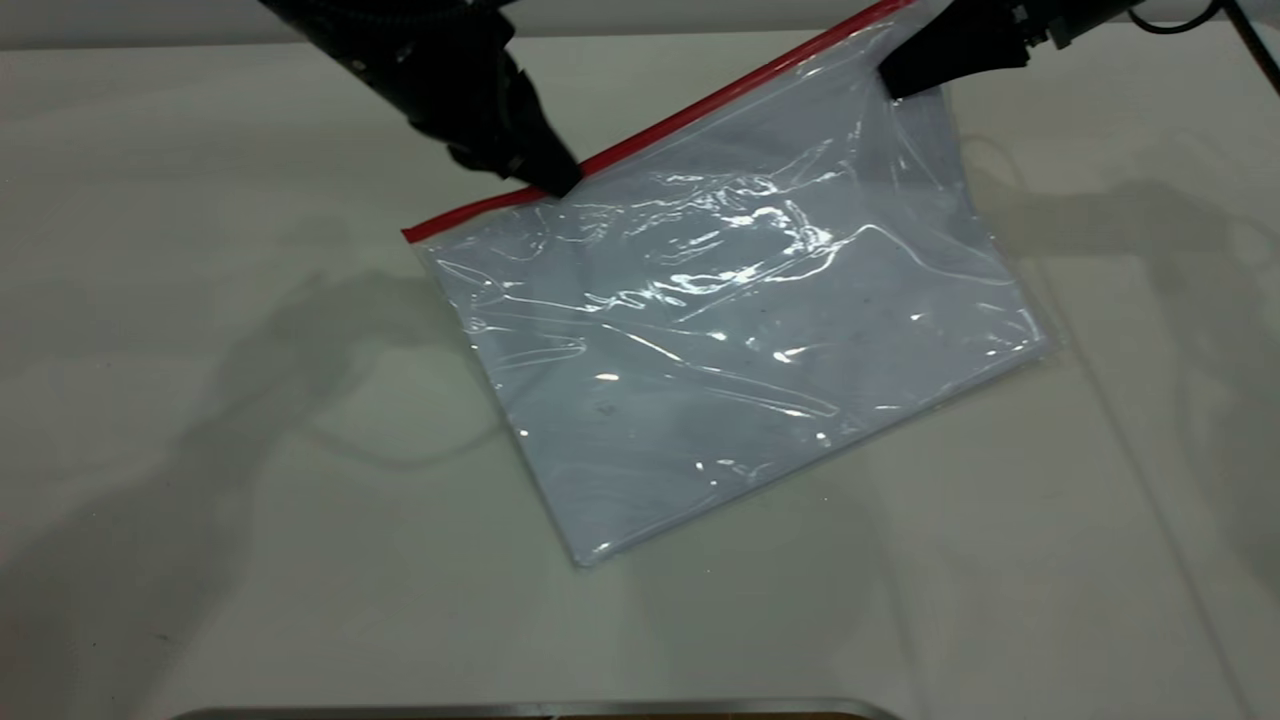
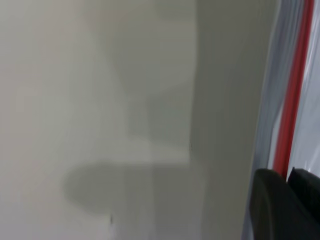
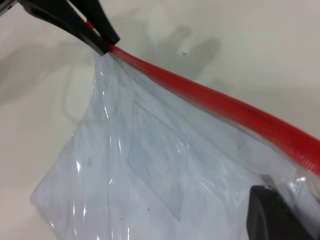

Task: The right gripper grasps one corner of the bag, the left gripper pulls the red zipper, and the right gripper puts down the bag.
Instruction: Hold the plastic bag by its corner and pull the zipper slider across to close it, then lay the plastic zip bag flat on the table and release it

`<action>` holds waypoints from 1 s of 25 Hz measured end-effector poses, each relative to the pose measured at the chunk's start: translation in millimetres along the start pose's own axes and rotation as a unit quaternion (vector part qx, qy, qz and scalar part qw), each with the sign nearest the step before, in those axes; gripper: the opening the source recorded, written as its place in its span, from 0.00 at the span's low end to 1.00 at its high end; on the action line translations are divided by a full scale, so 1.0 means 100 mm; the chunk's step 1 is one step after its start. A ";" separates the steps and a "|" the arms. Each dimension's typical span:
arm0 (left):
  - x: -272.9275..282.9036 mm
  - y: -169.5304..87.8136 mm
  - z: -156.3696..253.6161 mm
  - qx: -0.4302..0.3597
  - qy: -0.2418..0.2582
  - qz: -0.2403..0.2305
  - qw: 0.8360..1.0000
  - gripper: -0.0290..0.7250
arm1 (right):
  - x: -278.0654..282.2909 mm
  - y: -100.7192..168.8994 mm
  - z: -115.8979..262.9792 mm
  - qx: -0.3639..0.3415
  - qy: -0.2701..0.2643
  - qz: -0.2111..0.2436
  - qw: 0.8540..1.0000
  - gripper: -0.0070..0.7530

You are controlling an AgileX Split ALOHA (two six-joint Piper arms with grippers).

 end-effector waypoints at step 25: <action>0.11 -0.09 0.51 0.083 0.183 0.022 0.979 0.37 | 0.05 -0.09 0.06 -0.046 0.012 0.025 0.999 0.42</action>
Point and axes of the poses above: a point on each arm's last joint axis where the gripper is mounted, x pointing back along that axis away from the gripper, y along the wrist's bending axis when the last joint is at zero, z = x × y, the point moved 5 cm from there along -x, pointing out along that axis toward the gripper, and after that the axes turned 11 degrees about -x, right-handed, at the moved point
